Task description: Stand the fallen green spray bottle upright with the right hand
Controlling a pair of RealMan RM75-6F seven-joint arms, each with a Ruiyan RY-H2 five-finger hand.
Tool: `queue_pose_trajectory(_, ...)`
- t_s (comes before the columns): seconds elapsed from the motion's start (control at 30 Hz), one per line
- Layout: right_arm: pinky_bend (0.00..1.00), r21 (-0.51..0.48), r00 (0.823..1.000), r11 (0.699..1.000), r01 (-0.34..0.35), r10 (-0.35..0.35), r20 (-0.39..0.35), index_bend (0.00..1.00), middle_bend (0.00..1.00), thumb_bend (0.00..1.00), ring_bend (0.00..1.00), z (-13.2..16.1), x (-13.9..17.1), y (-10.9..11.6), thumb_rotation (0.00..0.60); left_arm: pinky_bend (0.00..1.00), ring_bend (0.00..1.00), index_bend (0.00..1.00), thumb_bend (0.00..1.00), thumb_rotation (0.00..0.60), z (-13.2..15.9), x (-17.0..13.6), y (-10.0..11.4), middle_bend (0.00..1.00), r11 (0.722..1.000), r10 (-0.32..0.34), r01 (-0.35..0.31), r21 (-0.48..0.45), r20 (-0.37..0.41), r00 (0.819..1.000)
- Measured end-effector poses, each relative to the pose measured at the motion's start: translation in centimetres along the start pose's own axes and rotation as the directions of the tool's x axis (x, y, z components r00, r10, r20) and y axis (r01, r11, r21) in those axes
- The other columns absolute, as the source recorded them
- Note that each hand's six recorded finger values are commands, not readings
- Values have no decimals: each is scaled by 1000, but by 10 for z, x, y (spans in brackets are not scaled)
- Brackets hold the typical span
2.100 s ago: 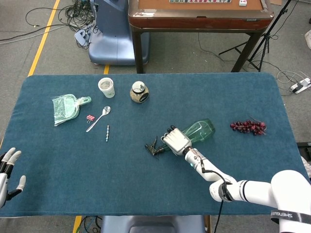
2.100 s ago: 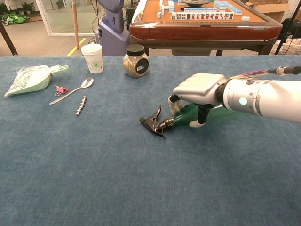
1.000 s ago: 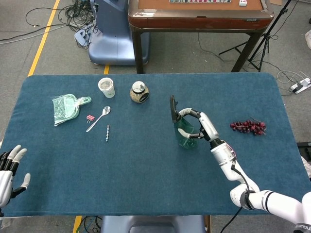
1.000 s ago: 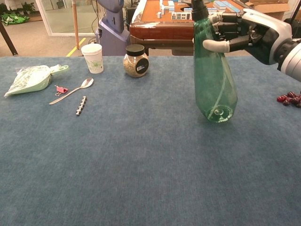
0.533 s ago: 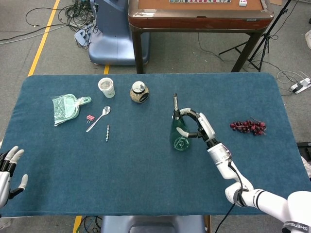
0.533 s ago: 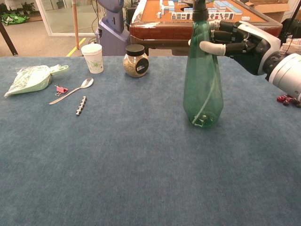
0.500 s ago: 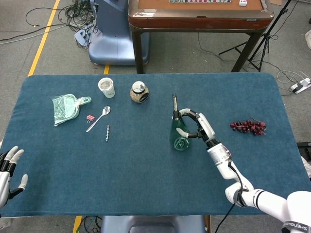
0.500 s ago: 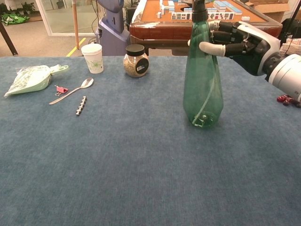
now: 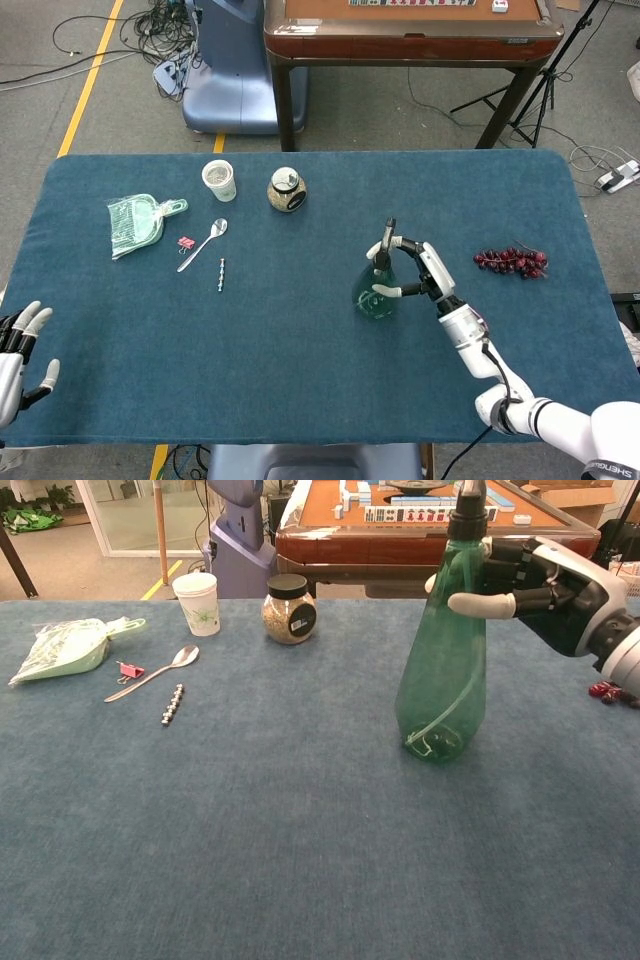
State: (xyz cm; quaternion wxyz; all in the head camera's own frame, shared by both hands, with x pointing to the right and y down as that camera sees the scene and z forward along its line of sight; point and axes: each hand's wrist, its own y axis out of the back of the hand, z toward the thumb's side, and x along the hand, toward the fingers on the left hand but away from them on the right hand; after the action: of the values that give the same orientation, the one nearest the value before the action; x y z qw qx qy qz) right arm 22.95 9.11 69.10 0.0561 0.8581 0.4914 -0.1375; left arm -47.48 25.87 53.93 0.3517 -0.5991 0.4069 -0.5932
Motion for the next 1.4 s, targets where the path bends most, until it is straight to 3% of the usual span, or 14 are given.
queue_pose_trajectory(0.23,214,31,1000,999,-10,10,-6,449,366,0,234,2,6,4,600,48,60,96,453,600,1,0,0,39,1000,1,-1,1,2,1000)
queue_pose_trajectory(0.43,96,93,1000,995,-29,29,3,209,194,0,120,5,8,8,600,48,60,96,452,600,2,0,0,39,1000,3,-3,1,2,1000)
queue_pose_trajectory(0.5,76,110,999,993,-33,33,3,170,156,0,98,7,7,8,600,48,60,96,452,600,2,1,1,39,1000,4,-4,0,3,1000)
queue_pose_trajectory(0.87,36,238,999,970,-48,42,31,112,111,0,57,17,-1,13,600,48,59,96,453,600,2,3,2,39,1000,9,-9,2,10,1000)
queue_pose_trajectory(1.1,36,415,994,908,-53,9,106,112,152,0,57,22,45,43,600,48,59,96,453,600,6,6,3,39,1000,6,-6,8,27,1000)
queue_pose_trajectory(1.23,36,525,987,849,-55,-34,158,112,175,0,57,29,80,67,600,48,60,96,453,600,9,9,3,39,1000,4,-4,6,38,999)
queue_pose_trajectory(1.4,36,601,973,797,-62,-85,213,112,185,0,57,38,120,88,600,48,59,96,453,600,13,13,3,39,1000,-1,1,6,50,999)
